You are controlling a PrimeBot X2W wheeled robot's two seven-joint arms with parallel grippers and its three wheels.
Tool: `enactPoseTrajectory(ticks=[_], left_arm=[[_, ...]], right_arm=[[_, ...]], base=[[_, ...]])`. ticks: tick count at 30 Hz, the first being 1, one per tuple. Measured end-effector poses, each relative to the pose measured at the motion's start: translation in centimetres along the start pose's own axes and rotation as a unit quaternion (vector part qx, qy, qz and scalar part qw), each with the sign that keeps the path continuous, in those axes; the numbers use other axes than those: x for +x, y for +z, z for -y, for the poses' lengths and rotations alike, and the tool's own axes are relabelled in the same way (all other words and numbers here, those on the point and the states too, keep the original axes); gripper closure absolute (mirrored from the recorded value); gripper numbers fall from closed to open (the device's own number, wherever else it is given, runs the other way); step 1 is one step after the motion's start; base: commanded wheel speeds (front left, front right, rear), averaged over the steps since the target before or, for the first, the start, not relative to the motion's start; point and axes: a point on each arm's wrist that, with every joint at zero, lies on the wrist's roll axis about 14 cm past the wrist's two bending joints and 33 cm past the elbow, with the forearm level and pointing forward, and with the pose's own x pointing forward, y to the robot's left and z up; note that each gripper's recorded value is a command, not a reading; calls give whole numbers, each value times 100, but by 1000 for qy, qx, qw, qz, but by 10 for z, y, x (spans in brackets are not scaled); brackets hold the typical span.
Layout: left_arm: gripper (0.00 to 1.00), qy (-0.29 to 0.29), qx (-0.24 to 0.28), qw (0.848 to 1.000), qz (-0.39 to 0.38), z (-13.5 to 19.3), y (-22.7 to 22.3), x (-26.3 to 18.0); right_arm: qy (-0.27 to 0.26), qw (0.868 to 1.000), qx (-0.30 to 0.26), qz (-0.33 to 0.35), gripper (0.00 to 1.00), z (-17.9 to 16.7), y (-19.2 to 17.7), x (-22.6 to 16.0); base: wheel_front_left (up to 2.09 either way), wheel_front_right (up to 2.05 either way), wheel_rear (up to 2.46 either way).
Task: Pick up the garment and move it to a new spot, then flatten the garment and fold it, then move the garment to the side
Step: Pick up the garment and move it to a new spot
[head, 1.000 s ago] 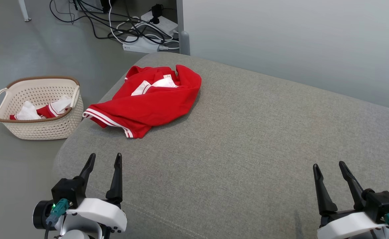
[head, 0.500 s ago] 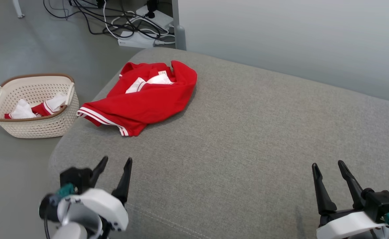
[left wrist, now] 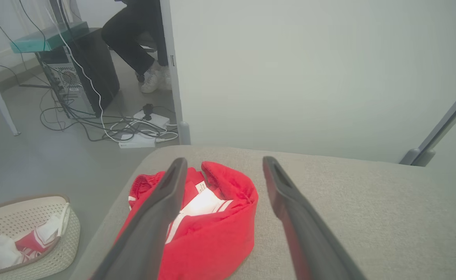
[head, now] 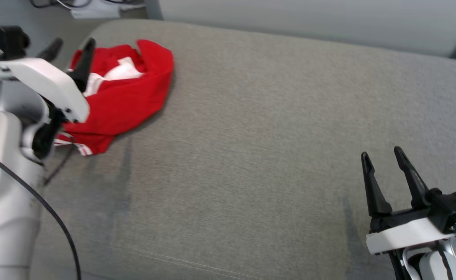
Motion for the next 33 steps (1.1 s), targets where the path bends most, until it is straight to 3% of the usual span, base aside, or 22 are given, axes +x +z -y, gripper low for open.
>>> enactPoseTrajectory(ticks=[5, 11, 16, 22, 23, 24, 25, 33], left_arm=[[0, 19, -31, 998, -59, -11, -31, 47], [0, 47, -63, 985, -152, -24, -105, 87], [0, 57, -74, 968, -231, -25, -165, 103], [0, 59, -92, 952, -286, -22, -193, 108], [9, 61, -94, 950, -293, -23, -196, 107], [78, 62, -98, 949, -294, -24, -196, 107], [100, 64, -100, 948, -295, -25, -195, 107], [100, 75, -94, 950, -288, -35, -185, 102]], right_arm=[[-35, 999, 0, -11, 0, 28, -11, 1], [-69, 997, 0, -35, 0, 58, -34, 2], [-95, 994, 2, -50, 0, 79, -50, 1], [-108, 992, 3, -61, 0, 89, -58, -2], [-107, 992, 3, -60, 0, 88, -58, 0], [-106, 993, 3, -58, 0, 88, -57, 1], [-104, 993, 4, -55, 0, 87, -55, 2], [-102, 994, 9, -39, 0, 85, -45, 7]], base=[[0, 0, 0], [0, 0, 0], [0, 0, 0], [0, 0, 0], [0, 0, 0], [0, 0, 0], [0, 0, 0], [0, 0, 0]])
